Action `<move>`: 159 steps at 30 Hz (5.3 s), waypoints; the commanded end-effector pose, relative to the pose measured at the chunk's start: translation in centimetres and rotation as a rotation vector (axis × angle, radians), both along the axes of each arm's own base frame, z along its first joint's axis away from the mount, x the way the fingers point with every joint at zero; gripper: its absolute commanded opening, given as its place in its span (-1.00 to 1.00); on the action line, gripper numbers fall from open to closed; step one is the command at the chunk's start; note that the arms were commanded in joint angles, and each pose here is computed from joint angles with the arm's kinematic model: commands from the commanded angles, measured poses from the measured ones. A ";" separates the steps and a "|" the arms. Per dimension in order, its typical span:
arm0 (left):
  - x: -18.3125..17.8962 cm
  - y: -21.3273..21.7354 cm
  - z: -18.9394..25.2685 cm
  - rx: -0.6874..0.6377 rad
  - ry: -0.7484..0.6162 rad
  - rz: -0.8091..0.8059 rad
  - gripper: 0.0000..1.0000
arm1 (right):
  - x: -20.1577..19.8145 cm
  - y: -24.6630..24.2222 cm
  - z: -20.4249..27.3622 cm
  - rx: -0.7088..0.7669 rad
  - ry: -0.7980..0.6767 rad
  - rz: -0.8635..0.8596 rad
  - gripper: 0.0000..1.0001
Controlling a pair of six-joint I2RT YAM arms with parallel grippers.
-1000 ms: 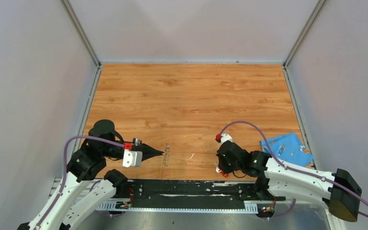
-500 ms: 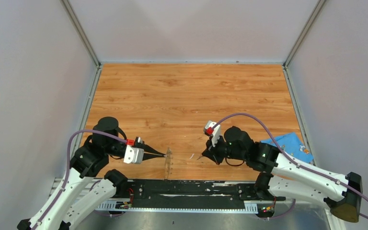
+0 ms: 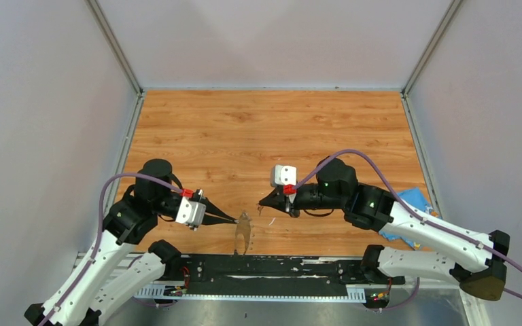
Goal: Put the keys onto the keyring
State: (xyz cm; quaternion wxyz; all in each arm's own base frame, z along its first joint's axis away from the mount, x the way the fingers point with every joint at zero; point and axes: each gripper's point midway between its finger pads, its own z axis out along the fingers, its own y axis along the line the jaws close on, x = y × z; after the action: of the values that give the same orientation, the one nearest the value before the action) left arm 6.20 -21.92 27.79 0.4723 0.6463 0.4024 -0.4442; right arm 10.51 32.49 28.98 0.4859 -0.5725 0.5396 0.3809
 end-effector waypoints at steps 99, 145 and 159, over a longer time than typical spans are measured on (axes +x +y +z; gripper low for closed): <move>-2.7 4.0 0.7 0.041 -0.212 0.106 -1.00 | 8.2 11.1 -26.0 -0.305 0.529 -0.258 -0.55; -2.2 1.2 1.3 0.032 -0.073 -0.090 -1.00 | -0.8 -0.5 -0.8 -0.036 -0.491 0.161 -0.99; -2.2 1.0 2.5 -0.007 -0.149 -0.120 -1.00 | -3.9 2.5 2.1 -0.074 -0.649 0.293 -0.99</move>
State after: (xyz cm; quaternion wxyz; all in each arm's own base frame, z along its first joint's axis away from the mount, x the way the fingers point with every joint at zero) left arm 4.72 -20.84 28.66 0.4534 0.6884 0.3720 -0.4268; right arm 6.72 34.61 30.63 0.5549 -0.7367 0.2967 0.2475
